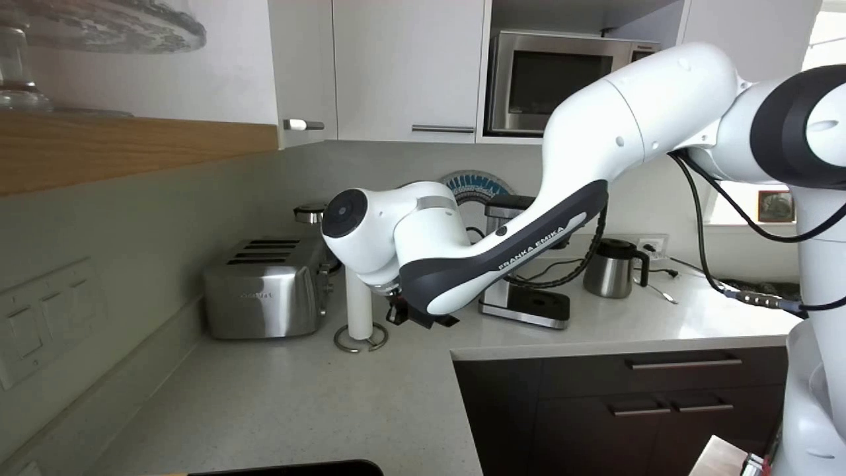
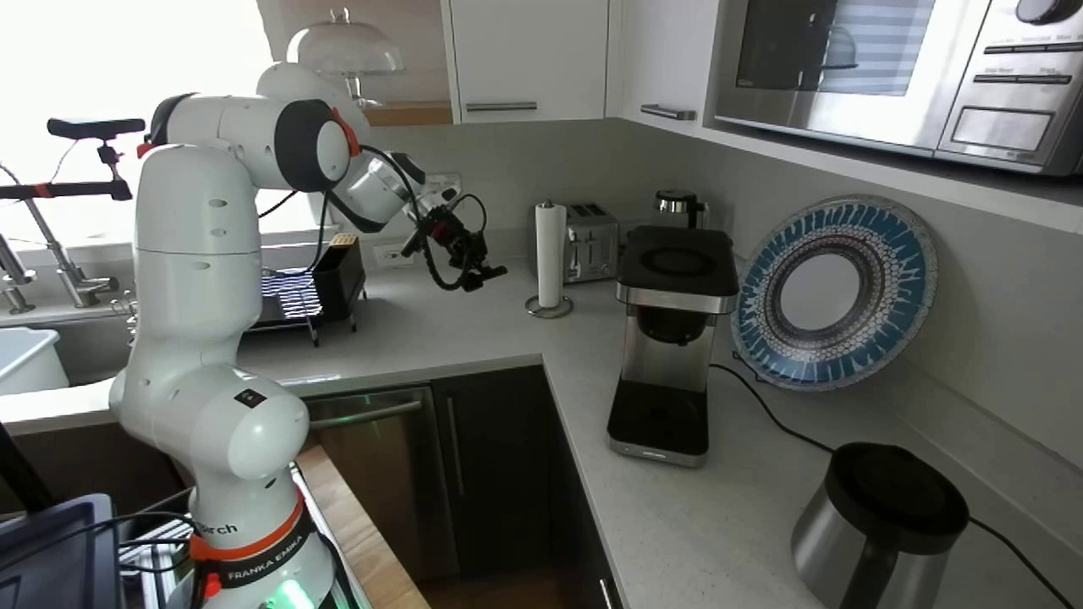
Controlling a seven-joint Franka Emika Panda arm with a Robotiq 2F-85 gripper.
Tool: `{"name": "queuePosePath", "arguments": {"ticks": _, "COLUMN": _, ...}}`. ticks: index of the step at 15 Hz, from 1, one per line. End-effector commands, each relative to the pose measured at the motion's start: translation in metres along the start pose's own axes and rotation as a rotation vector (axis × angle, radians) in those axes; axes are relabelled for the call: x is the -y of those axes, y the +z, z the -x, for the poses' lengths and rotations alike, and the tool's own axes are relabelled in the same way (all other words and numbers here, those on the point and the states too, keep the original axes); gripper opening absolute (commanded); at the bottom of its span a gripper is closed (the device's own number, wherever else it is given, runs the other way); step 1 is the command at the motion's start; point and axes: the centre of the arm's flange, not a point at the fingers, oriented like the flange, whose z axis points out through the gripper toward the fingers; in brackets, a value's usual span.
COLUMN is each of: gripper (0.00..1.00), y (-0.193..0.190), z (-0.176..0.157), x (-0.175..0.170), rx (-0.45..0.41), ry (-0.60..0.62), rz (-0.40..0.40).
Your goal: Move the black spoon to the left
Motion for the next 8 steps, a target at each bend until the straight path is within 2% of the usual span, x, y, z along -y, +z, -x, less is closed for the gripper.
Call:
{"name": "queuePosePath", "arguments": {"ticks": 1, "gripper": 0.01, "y": 0.0, "z": -0.004, "x": 0.036, "rx": 0.036, "ry": -0.182, "rz": 0.073}}
{"name": "queuePosePath", "arguments": {"ticks": 5, "gripper": 0.01, "y": 0.005, "z": -0.011, "x": 0.079, "rx": -0.004, "ry": -0.322, "rz": 0.189}}
{"name": "queuePosePath", "arguments": {"ticks": 8, "gripper": 0.01, "y": 0.021, "z": -0.012, "x": 0.106, "rx": -0.032, "ry": -0.338, "rz": 0.232}}
